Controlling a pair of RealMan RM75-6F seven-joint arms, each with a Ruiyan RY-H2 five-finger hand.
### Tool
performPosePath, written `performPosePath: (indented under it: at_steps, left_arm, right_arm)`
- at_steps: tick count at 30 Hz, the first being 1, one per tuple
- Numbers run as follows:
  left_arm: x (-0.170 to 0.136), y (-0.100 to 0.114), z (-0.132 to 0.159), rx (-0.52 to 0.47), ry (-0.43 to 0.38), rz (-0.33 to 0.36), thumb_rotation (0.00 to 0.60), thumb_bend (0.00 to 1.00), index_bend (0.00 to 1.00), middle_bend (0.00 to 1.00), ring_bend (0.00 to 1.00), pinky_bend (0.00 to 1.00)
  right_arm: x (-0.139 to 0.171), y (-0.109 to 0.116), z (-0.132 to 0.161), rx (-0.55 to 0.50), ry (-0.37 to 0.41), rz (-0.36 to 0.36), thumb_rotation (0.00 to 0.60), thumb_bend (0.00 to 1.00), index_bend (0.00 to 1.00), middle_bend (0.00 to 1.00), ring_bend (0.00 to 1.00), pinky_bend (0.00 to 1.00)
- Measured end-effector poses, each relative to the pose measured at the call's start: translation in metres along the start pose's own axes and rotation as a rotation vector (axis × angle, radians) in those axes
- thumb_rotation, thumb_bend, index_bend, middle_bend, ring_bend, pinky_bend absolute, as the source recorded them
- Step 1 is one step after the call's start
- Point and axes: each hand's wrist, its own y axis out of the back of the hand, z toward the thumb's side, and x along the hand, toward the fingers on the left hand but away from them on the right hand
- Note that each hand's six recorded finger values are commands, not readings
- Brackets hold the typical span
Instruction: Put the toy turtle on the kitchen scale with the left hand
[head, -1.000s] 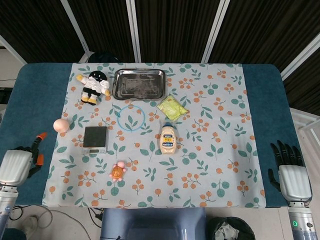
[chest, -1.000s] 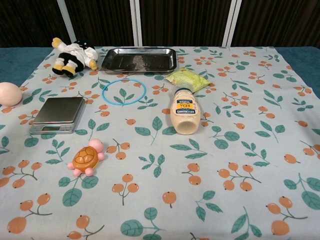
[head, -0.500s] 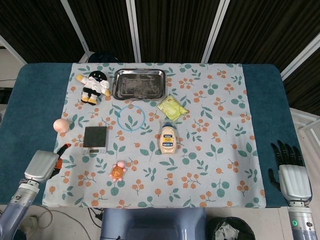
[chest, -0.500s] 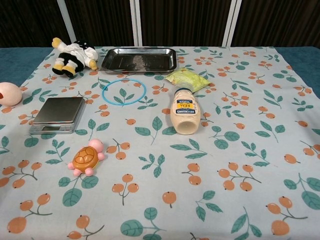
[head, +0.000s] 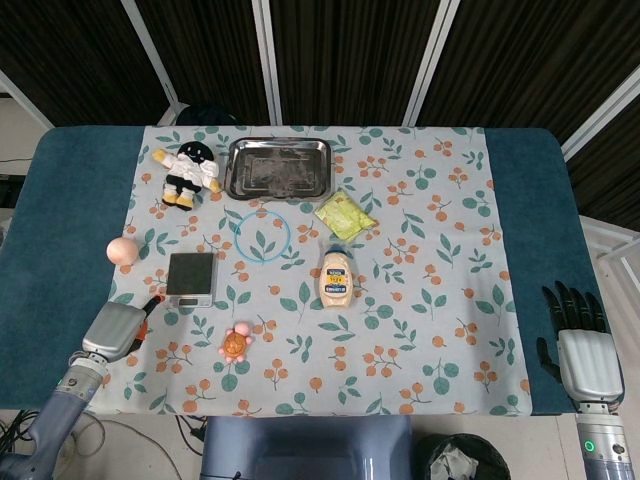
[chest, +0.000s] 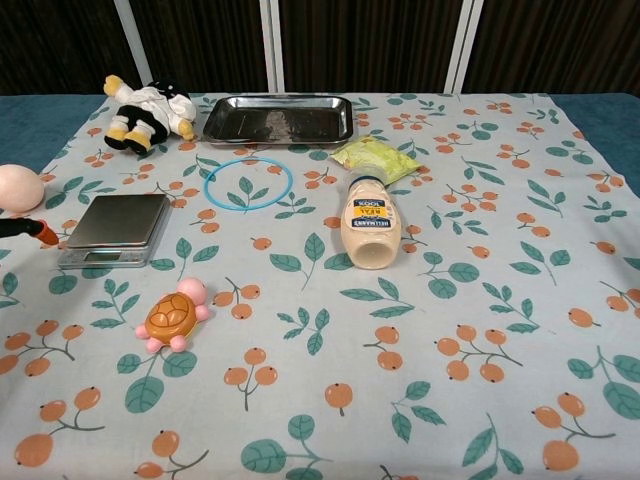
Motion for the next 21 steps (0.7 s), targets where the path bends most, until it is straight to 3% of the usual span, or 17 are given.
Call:
performPosePath:
  at_steps: [21]
  left_arm:
    - [0.0061, -0.0057, 0.0059, 0.037, -0.011, -0.011, 0.6, 0.67, 0.19, 0.77, 0.72, 0.67]
  right_arm:
    - [-0.0005, 0.0016, -0.0021, -0.004, -0.012, -0.008, 0.6, 0.54, 0.0, 0.0, 0.01, 0.0]
